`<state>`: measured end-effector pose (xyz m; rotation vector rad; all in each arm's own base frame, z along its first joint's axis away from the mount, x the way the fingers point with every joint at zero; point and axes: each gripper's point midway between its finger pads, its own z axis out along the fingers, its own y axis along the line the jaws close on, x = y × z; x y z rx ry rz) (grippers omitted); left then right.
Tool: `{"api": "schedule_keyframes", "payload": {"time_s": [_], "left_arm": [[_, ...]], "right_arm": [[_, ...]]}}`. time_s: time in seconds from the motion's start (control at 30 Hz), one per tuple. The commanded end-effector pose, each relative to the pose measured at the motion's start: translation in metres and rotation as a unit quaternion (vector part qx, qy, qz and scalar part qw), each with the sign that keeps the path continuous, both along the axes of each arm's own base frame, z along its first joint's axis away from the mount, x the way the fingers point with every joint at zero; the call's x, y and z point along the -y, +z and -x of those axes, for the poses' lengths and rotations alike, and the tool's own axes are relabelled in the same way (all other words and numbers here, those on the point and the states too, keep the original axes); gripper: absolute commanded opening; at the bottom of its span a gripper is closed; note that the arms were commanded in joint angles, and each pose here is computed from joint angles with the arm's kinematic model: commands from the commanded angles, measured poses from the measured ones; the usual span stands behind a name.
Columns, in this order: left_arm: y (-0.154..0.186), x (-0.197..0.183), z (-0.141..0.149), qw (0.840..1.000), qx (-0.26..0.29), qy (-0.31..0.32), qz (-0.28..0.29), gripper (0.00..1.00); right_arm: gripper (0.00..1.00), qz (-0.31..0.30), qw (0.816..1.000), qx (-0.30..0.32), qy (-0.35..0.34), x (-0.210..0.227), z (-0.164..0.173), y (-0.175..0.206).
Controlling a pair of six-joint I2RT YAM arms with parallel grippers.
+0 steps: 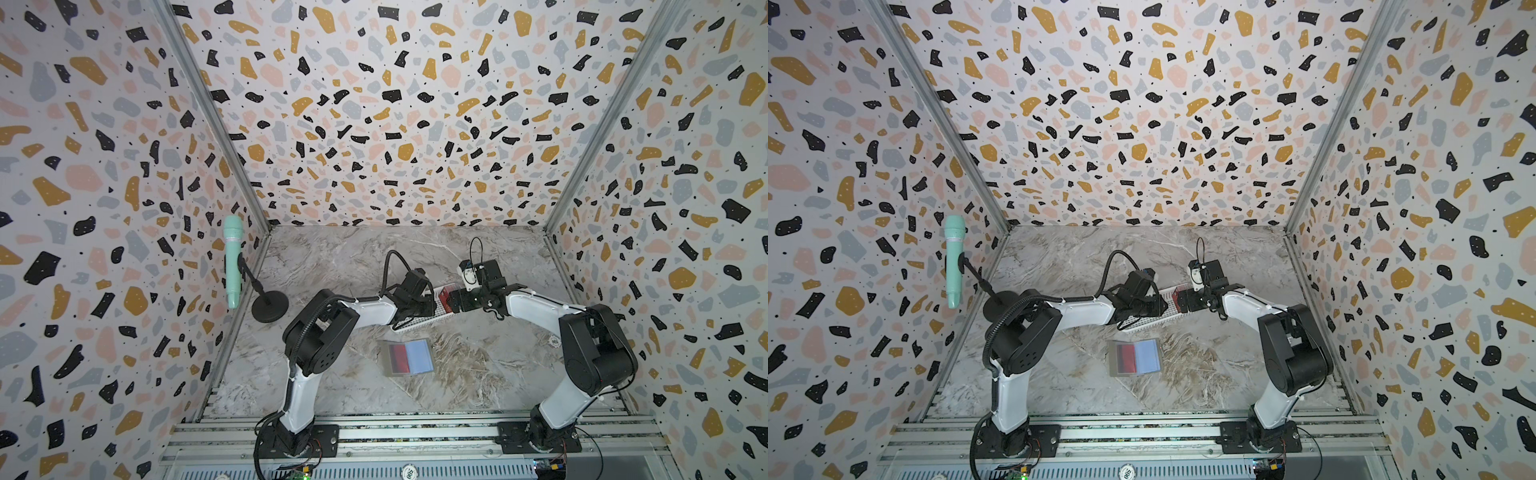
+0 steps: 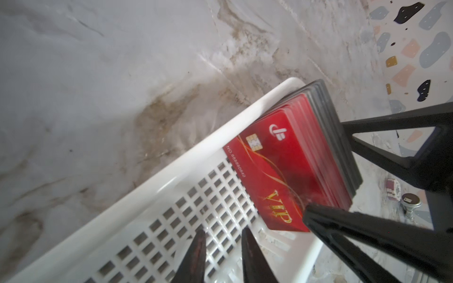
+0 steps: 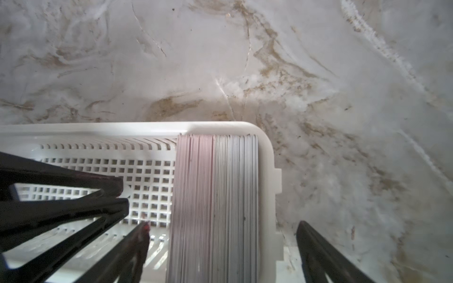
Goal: Insert credit cards into a card holder
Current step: Pick up the credit card from the storage box.
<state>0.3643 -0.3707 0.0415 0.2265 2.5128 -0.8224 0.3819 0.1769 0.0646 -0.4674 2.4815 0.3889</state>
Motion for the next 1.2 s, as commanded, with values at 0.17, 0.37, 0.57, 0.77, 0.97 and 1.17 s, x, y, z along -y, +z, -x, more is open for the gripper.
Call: {"api": "schedule_keyframes", "payload": {"time_s": [0.17,0.37,0.57,0.77,0.97,1.17], "left_arm": [[-0.01,0.002,0.002,1.0,-0.001,-0.015,-0.011,0.27],[-0.017,0.0,0.006,1.0,-0.01,-0.014,-0.013,0.26],[-0.017,0.001,0.006,1.0,-0.011,-0.015,-0.01,0.25],[-0.016,0.003,0.005,1.0,-0.011,-0.016,-0.006,0.24],[-0.013,0.006,0.005,1.0,-0.011,-0.019,0.002,0.24],[-0.002,0.02,-0.004,0.999,-0.005,-0.028,0.025,0.25]], "right_arm": [[0.92,-0.002,1.0,0.0,0.016,-0.011,-0.015,-0.003],[0.87,0.009,1.0,-0.004,0.01,-0.008,-0.019,-0.011],[0.82,0.014,1.0,0.005,0.001,-0.004,-0.02,-0.005],[0.78,0.011,1.0,0.022,-0.01,0.005,-0.023,0.012],[0.75,0.003,1.0,0.026,-0.006,0.003,-0.022,0.018],[0.64,-0.01,1.0,0.021,0.0,-0.001,-0.019,0.018]]}}
